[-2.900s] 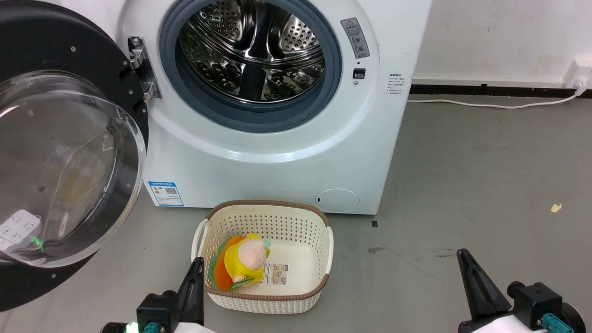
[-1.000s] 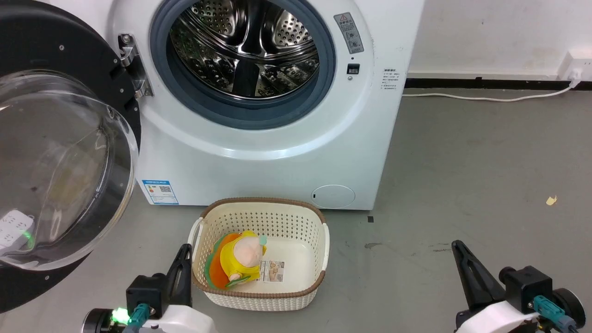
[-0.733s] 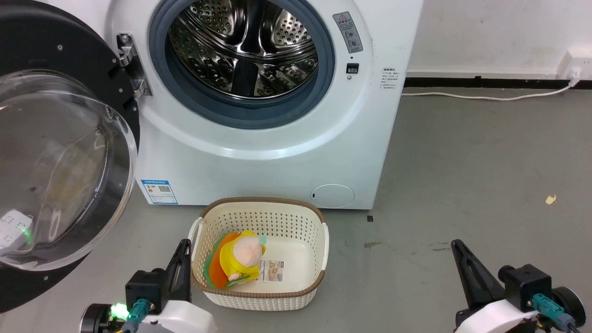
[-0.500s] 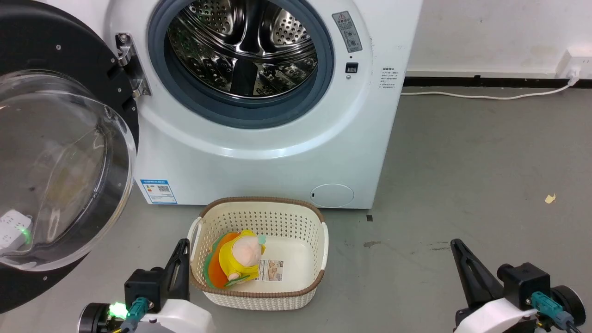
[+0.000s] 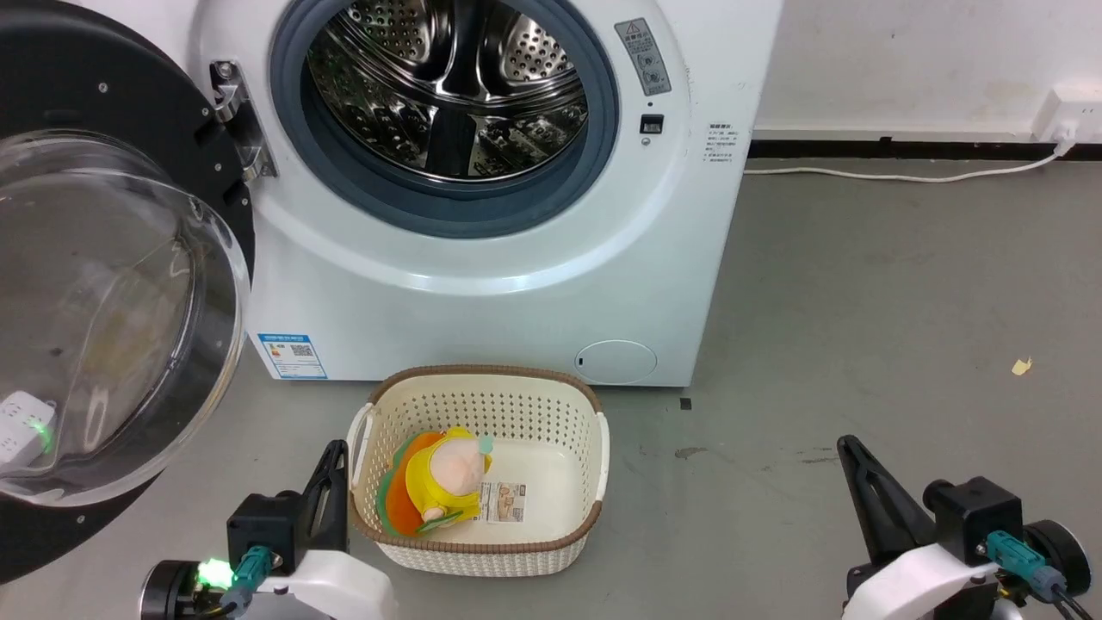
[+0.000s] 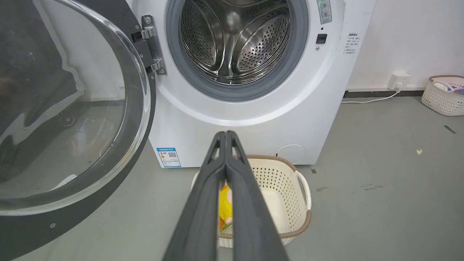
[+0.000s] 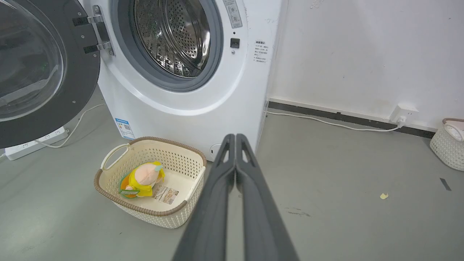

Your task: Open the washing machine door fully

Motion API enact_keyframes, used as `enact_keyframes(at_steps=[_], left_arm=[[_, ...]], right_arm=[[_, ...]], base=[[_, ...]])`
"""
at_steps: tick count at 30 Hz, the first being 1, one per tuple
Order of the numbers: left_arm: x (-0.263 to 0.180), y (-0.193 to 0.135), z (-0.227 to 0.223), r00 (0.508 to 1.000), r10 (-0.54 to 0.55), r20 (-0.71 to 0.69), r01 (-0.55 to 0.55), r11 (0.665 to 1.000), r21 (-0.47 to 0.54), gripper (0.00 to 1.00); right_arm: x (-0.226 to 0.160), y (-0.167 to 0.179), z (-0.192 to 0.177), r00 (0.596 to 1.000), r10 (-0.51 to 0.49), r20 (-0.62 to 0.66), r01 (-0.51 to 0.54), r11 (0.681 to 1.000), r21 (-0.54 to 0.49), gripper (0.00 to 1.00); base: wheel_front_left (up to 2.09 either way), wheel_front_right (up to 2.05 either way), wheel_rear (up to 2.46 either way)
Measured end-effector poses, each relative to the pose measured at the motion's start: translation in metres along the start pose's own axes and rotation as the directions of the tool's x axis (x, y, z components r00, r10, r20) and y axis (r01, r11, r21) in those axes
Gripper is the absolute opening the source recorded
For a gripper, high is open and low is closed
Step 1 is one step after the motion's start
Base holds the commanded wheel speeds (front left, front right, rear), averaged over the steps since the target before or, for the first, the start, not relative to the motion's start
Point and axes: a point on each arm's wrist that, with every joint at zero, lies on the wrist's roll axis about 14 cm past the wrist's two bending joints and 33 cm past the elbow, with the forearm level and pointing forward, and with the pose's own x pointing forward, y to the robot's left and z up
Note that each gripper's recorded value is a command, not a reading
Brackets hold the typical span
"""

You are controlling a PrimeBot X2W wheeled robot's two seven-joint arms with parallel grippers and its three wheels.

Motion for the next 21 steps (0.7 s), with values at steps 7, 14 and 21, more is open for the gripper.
enact_keyframes(at_steps=[7, 14, 21], left_arm=[[0.0013, 0.0008, 0.0014, 1.000, 0.000, -0.003, 0.000, 1.000, 0.008, 0.00], [0.0015, 0.0023, 0.0014, 1.000, 0.005, -0.007, -0.005, 1.000, 0.007, 0.00], [0.0016, 0.0029, 0.0015, 1.000, 0.007, -0.007, -0.007, 1.000, 0.007, 0.00]], right_arm=[[0.0000, -0.0002, -0.0003, 1.000, -0.001, -0.008, 0.001, 1.000, -0.007, 0.00], [0.0001, -0.0001, 0.0005, 1.000, -0.001, -0.010, 0.001, 1.000, -0.008, 0.00], [0.0002, -0.0001, 0.0006, 1.000, -0.001, -0.009, 0.000, 1.000, -0.008, 0.00]], base=[[0.00, 0.00, 0.00], [0.00, 0.00, 0.00], [0.00, 0.00, 0.00]])
